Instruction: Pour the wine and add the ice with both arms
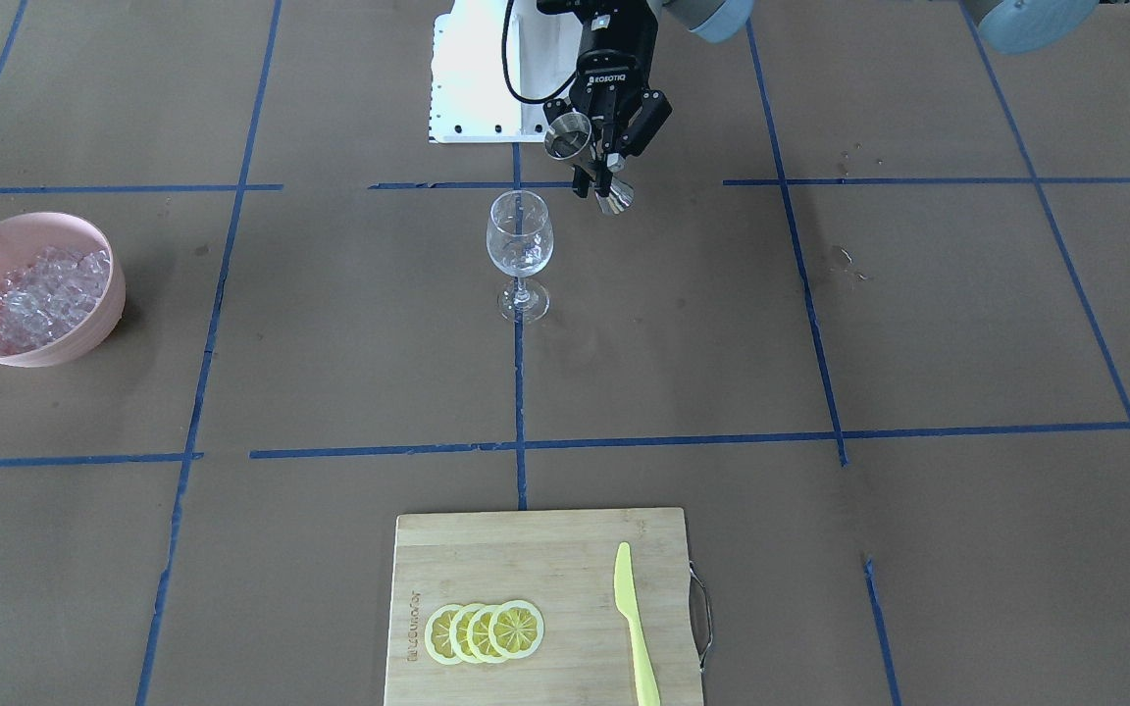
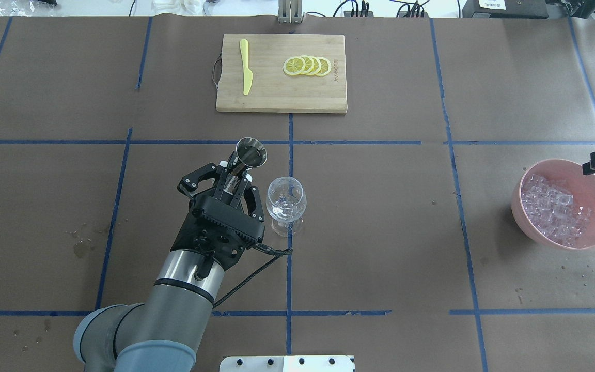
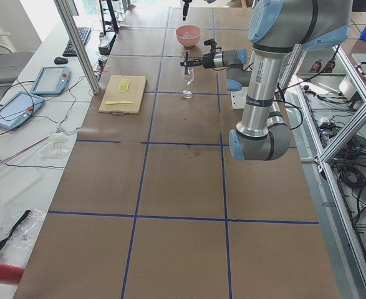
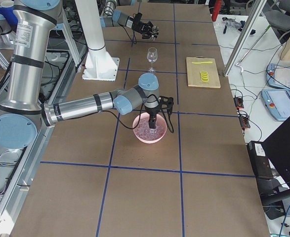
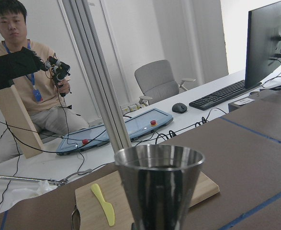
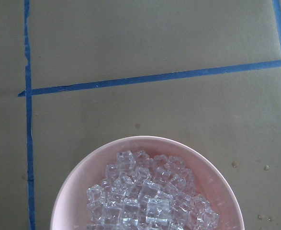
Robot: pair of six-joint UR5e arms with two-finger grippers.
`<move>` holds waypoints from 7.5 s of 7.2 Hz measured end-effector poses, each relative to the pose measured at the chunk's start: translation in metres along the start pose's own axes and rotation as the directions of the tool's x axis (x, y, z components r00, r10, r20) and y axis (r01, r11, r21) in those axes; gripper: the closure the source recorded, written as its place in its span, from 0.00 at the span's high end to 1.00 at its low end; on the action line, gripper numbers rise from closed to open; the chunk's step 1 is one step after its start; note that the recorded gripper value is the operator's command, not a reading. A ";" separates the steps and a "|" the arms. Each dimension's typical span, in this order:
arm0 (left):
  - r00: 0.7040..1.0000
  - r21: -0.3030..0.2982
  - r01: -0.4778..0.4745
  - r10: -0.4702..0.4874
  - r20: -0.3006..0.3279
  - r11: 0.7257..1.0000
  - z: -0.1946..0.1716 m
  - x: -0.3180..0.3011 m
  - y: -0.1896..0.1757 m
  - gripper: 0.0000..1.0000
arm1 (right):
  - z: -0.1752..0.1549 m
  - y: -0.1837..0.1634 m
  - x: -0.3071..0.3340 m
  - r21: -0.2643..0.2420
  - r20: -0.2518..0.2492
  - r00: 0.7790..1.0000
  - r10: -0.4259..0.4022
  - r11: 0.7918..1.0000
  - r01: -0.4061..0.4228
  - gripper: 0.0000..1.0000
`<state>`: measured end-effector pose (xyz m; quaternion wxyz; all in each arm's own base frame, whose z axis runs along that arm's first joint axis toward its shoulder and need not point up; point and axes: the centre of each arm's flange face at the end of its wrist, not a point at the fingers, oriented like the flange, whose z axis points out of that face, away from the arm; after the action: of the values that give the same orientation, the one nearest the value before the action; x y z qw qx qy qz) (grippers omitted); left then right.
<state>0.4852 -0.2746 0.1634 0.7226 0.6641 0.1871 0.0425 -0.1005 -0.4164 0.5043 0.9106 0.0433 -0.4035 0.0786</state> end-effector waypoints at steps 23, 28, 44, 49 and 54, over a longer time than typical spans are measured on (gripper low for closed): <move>0.540 -0.068 -0.837 0.840 0.055 0.542 -0.006 0.019 0.010 0.00 | 0.000 -0.002 -0.003 -0.001 0.006 1.000 0.008 1.000 -0.008 1.00; 0.679 -0.034 -0.730 0.730 0.076 0.683 -0.009 0.014 0.015 0.00 | -0.001 -0.003 -0.005 0.002 0.009 1.000 0.005 1.000 -0.005 1.00; 0.635 -0.079 -0.756 0.758 0.149 0.650 -0.041 -0.195 0.210 0.00 | 0.100 0.019 -0.002 -0.018 -0.023 1.000 -0.016 1.000 0.015 0.58; 0.636 -0.081 -0.755 0.757 0.151 0.650 -0.042 -0.201 0.217 0.00 | 0.107 0.022 0.000 -0.027 -0.038 0.999 -0.025 0.999 0.024 0.00; 0.693 -0.050 -0.704 0.701 0.168 0.709 -0.044 -0.210 0.230 0.00 | 0.067 0.010 -0.002 0.037 0.001 1.000 -0.011 0.999 0.011 0.00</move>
<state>0.3194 -0.2722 0.4301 0.6591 0.6927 -0.1443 0.2548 -0.1526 -0.4159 0.5479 0.9098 0.0623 -0.4022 0.0811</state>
